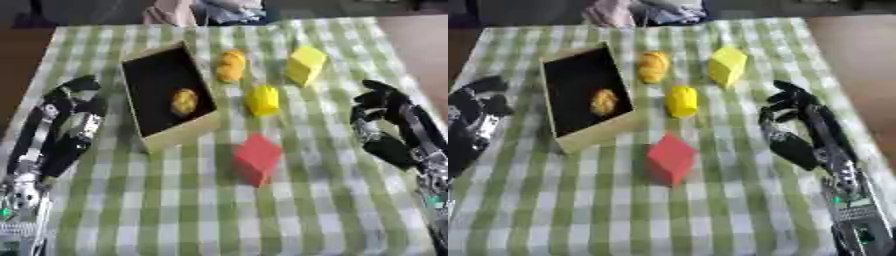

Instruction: Pick up objects on the table and place them in the box.

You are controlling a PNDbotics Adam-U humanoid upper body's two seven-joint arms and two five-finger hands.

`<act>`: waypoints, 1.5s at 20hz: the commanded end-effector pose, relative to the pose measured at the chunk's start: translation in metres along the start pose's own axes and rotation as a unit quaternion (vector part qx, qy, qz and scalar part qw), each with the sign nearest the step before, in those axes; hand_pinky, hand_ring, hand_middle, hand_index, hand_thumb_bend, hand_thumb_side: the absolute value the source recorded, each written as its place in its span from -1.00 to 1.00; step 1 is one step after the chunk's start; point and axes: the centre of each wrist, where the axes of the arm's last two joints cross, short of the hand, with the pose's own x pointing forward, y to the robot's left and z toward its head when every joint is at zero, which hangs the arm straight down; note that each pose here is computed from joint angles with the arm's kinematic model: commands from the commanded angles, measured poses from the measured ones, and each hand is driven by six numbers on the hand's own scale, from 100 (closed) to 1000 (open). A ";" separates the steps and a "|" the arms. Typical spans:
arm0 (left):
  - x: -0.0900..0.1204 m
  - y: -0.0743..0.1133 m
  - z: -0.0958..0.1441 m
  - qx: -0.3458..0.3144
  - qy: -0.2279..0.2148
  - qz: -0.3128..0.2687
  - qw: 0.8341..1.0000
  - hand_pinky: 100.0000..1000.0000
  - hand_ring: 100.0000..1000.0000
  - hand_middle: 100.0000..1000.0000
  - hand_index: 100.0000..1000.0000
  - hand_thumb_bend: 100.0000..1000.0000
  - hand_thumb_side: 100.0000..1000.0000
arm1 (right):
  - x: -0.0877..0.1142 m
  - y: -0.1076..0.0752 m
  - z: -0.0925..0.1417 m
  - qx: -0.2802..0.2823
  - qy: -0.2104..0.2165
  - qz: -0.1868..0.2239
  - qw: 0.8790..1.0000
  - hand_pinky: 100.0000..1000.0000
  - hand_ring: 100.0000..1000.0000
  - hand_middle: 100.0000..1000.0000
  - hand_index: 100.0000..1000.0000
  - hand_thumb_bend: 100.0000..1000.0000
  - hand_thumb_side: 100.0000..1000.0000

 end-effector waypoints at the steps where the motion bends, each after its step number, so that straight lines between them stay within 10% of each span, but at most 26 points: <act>1: 0.005 0.004 -0.002 0.002 -0.012 -0.005 1.000 0.46 0.12 0.47 0.74 -0.54 0.54 | 0.003 -0.006 -0.002 -0.006 -0.007 0.006 1.000 0.14 0.35 0.30 0.79 -1.00 -0.25; 15: 0.006 0.004 -0.002 0.000 -0.014 -0.006 1.000 0.46 0.12 0.47 0.74 -0.54 0.53 | 0.004 -0.010 -0.005 -0.001 -0.010 0.016 1.000 0.14 0.35 0.30 0.80 -1.00 -0.27; 30: 0.005 0.002 0.000 -0.012 -0.014 -0.006 1.000 0.46 0.12 0.47 0.74 -0.54 0.53 | 0.035 -0.043 -0.063 0.148 -0.083 0.176 0.970 0.28 0.42 0.40 0.86 -1.00 -0.72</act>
